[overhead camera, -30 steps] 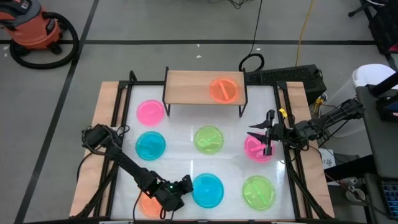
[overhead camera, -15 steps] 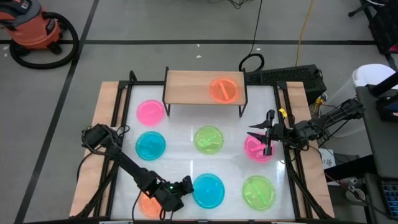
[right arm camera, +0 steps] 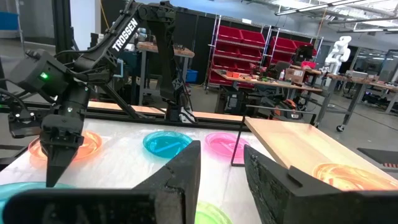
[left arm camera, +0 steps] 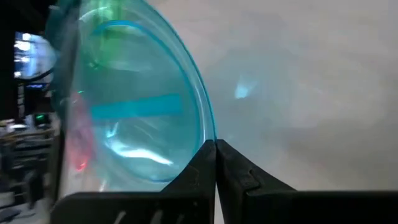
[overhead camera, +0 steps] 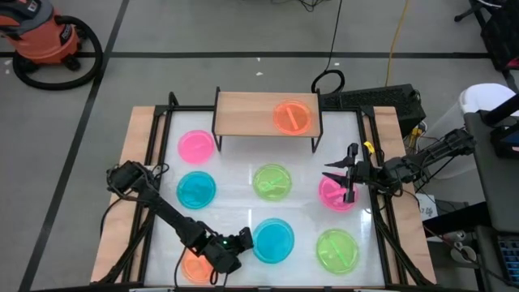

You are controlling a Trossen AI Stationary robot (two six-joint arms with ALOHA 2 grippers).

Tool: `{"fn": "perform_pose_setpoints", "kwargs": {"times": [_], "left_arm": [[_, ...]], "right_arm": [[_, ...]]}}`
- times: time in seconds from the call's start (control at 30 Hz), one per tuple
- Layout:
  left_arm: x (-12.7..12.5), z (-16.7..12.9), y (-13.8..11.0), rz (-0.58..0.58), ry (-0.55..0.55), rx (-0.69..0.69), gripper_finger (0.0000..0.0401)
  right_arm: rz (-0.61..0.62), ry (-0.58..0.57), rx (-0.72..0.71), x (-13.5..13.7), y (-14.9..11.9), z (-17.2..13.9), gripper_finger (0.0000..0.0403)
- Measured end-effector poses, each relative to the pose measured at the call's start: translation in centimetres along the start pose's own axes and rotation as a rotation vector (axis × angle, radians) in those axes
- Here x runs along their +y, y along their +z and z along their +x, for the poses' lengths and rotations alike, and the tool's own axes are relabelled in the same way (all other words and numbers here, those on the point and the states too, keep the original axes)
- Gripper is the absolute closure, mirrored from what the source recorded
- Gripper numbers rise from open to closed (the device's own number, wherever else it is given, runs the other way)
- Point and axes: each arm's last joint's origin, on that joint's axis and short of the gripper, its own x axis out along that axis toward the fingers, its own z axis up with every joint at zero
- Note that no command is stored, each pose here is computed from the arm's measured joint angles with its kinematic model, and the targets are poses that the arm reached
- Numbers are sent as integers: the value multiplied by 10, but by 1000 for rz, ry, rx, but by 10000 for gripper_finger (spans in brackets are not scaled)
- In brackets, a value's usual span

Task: Place and stack plates onto a shelf
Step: Stack the bottom blue plate on top of the orange plate on the shelf

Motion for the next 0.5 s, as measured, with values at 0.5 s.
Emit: {"fn": "perform_pose_setpoints", "kwargs": {"times": [0.5], "left_arm": [[97, -36, -54, 52, 179, 156, 398]], "right_arm": [[5, -12, -86, -2, 9, 0, 298]]}}
